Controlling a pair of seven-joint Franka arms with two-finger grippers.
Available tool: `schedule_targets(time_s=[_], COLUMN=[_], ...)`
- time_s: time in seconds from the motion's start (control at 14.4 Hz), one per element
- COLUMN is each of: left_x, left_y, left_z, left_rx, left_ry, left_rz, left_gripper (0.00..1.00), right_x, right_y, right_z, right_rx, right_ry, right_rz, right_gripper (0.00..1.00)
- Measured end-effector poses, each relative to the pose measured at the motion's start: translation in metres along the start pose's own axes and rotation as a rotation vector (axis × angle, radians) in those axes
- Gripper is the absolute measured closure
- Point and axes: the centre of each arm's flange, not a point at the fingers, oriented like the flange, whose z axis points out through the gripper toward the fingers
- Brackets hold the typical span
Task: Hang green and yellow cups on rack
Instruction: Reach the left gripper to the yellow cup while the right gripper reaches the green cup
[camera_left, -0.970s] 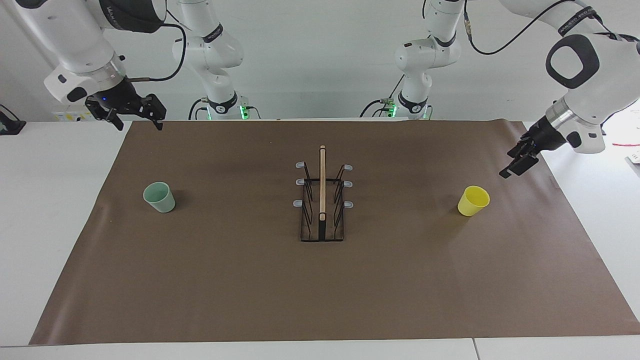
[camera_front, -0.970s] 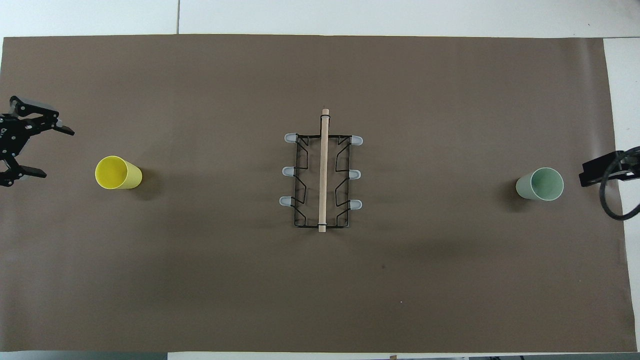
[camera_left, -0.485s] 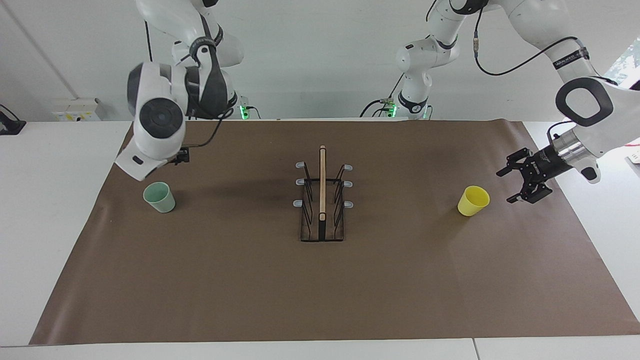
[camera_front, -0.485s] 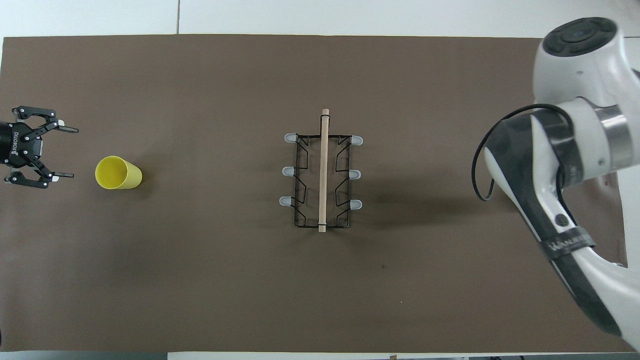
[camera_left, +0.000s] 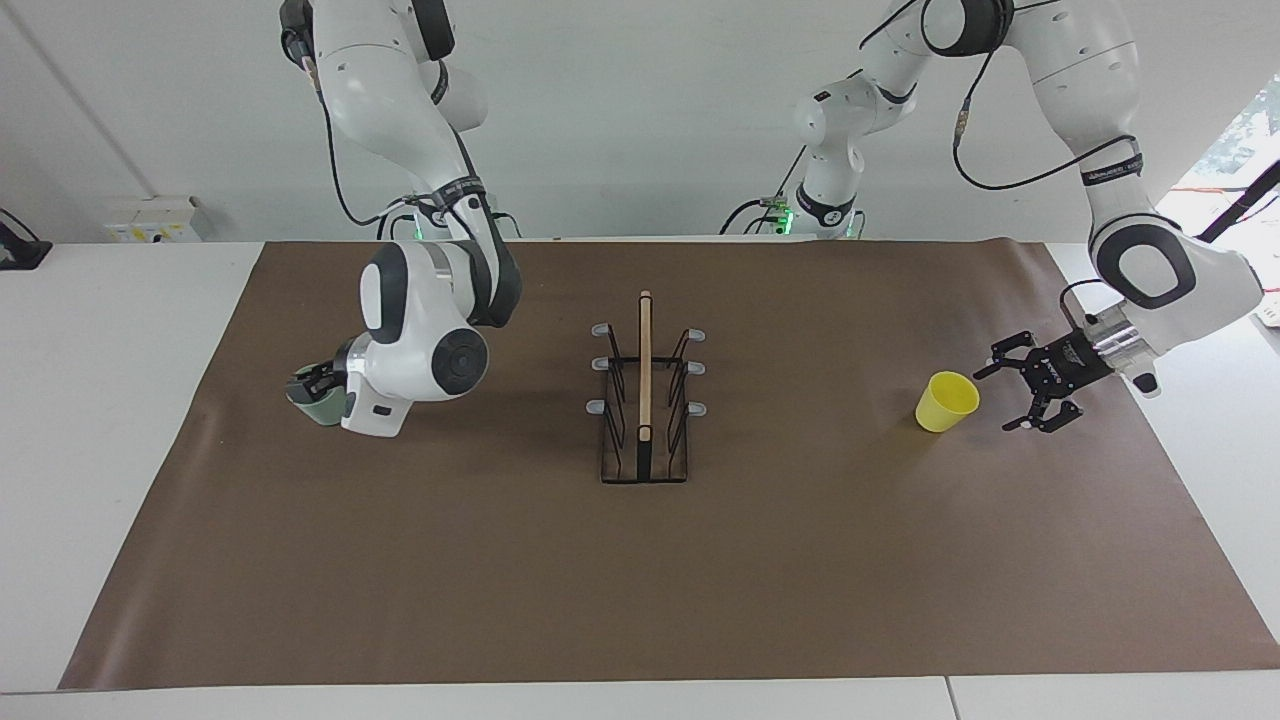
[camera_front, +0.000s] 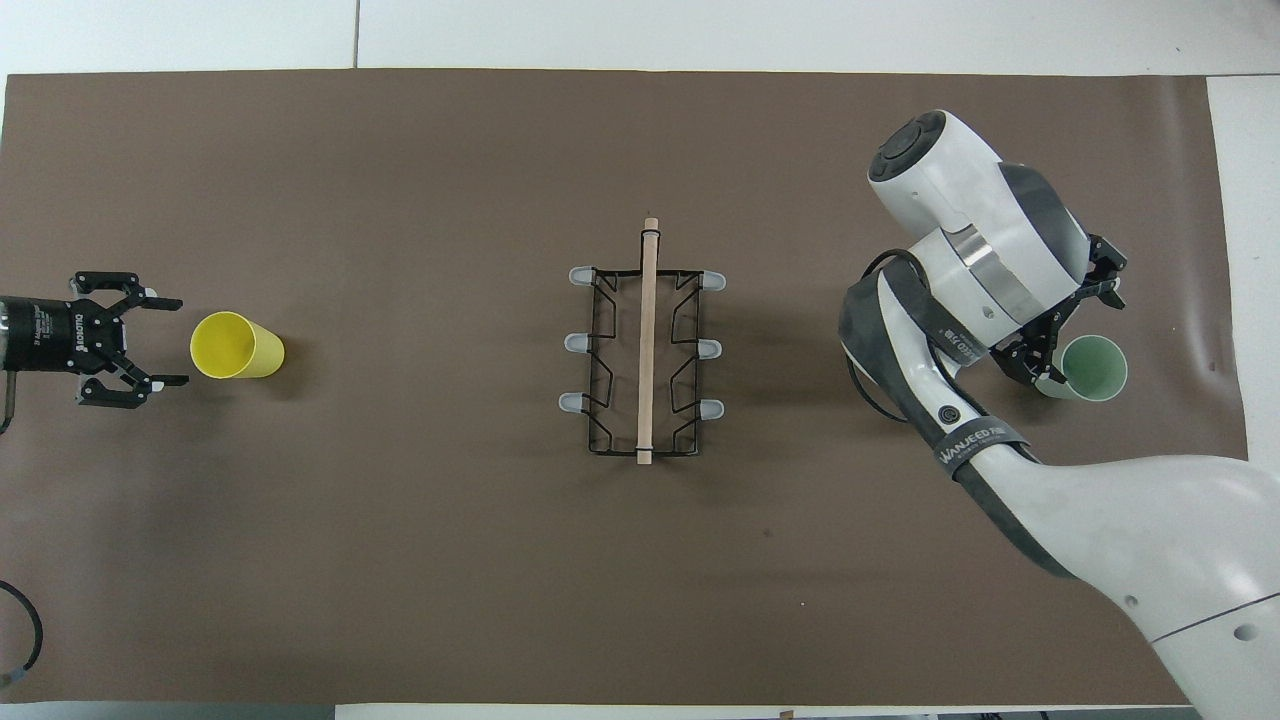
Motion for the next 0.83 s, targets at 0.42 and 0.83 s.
schedule_targets(time_s=[0.42, 0.83], left_x=[0.011, 0.014], left_y=[-0.025, -0.050], left_z=[0.028, 0.045], left_rx=[-0.110, -0.281], left_ry=[-0.179, -0.310], left_rz=[-0.034, -0.097], left_gripper=[0.00, 0.00], right_x=[0.052, 0.088], right_y=[-0.045, -0.078], right_z=[0.038, 0.080], right_rx=[-0.151, -0.304], right_ry=[-0.075, -0.191], right_rz=[-0.231, -0.377], right_gripper=[0.00, 0.00])
